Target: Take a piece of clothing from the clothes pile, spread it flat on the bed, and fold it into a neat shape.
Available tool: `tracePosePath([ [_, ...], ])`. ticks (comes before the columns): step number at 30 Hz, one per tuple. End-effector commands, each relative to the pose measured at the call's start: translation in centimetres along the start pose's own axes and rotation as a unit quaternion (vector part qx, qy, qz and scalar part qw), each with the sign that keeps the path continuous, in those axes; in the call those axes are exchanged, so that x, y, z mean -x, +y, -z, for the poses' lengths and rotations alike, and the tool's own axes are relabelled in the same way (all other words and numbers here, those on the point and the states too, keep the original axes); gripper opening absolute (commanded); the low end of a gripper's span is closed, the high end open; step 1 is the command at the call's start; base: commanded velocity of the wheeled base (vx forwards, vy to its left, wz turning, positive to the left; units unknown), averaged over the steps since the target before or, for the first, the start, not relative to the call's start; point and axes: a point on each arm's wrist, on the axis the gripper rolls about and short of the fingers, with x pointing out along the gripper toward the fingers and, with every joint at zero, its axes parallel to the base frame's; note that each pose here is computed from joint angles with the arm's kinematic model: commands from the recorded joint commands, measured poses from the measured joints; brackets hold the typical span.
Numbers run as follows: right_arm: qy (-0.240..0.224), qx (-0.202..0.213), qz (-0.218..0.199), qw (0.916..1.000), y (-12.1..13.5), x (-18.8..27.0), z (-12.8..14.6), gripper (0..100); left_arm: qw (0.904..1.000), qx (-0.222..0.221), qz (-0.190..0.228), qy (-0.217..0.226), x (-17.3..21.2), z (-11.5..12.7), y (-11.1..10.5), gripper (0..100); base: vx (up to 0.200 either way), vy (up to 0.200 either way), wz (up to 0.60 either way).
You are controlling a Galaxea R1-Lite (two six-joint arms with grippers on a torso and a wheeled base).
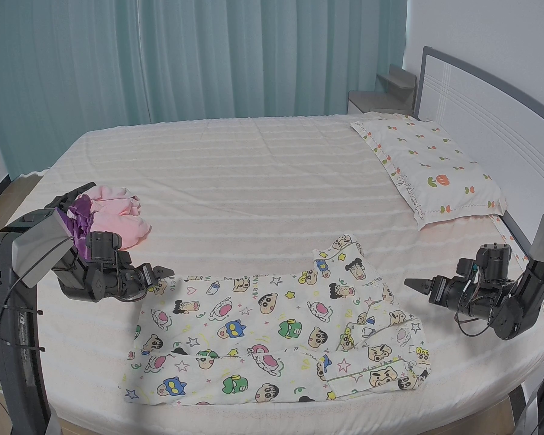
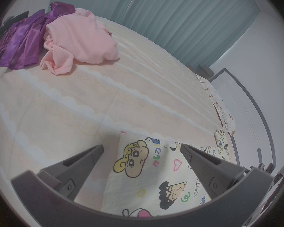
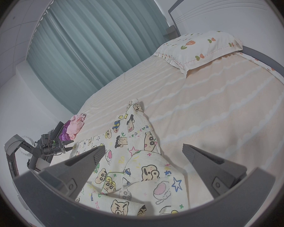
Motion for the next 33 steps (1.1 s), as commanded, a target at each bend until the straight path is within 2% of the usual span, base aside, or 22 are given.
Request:
tracePosePath([
  [1, 0.007, -0.001, 0.0, 1.0, -0.1, -0.4, 0.3, 100, 0.9999, -0.003, 0.005, 0.011, -1.1, 0.7, -0.2, 100, 0.0, 0.0, 0.0],
  [3, 0.007, -0.001, -0.001, 1.0, -0.2, -0.7, 0.3, 100, 0.9997, -0.009, 0.01, 0.02, -1.9, 1.0, -0.9, 100, 0.0, 0.0, 0.0],
  [4, 0.008, 0.0, -0.002, 1.0, -0.2, -0.9, 0.3, 100, 0.9995, -0.009, 0.01, 0.027, -2.1, 1.1, -1.1, 0, 0.0, 0.0, 0.0],
  [7, 0.003, 0.0, -0.004, 1.0, -0.1, -1.4, 0.1, 100, 0.9992, -0.011, 0.01, 0.038, -2.5, 1.1, -1.7, 0, 0.0, 0.0, 0.0],
  [16, -0.025, 0.006, -0.011, 0.9996, -0.2, -3.4, -1.7, 100, 0.9995, -0.003, 0.004, 0.031, -2.5, 0.7, -1.4, 0, 0.0, 0.0, 0.0],
  [17, -0.028, 0.008, -0.012, 0.9995, -0.2, -4.6, -2.4, 100, 0.9996, 0.011, -0.004, 0.024, -2.1, 0.6, -1.6, 0, 0.0, 0.0, 0.0],
  [24, -0.019, 0.014, -0.02, 0.9995, 0.8, -8.7, -4.3, 100, 0.999, 0.033, -0.03, 0.0, -0.7, -0.3, -1.5, 0, 0.0, 0.0, 0.0],
  [27, -0.015, 0.019, -0.018, 0.9995, 1.3, -10.6, -4.2, 100, 0.999, 0.033, -0.031, 0.0, -0.4, 0.0, -1.6, 0, 0.0, 0.0, 0.0],
  [33, -0.003, 0.017, -0.009, 0.9998, 0.4, -13.8, -3.9, 100, 0.999, 0.03, -0.033, -0.005, 0.6, 0.4, -1.9, 0, 0.0, 0.0, 0.0],
])
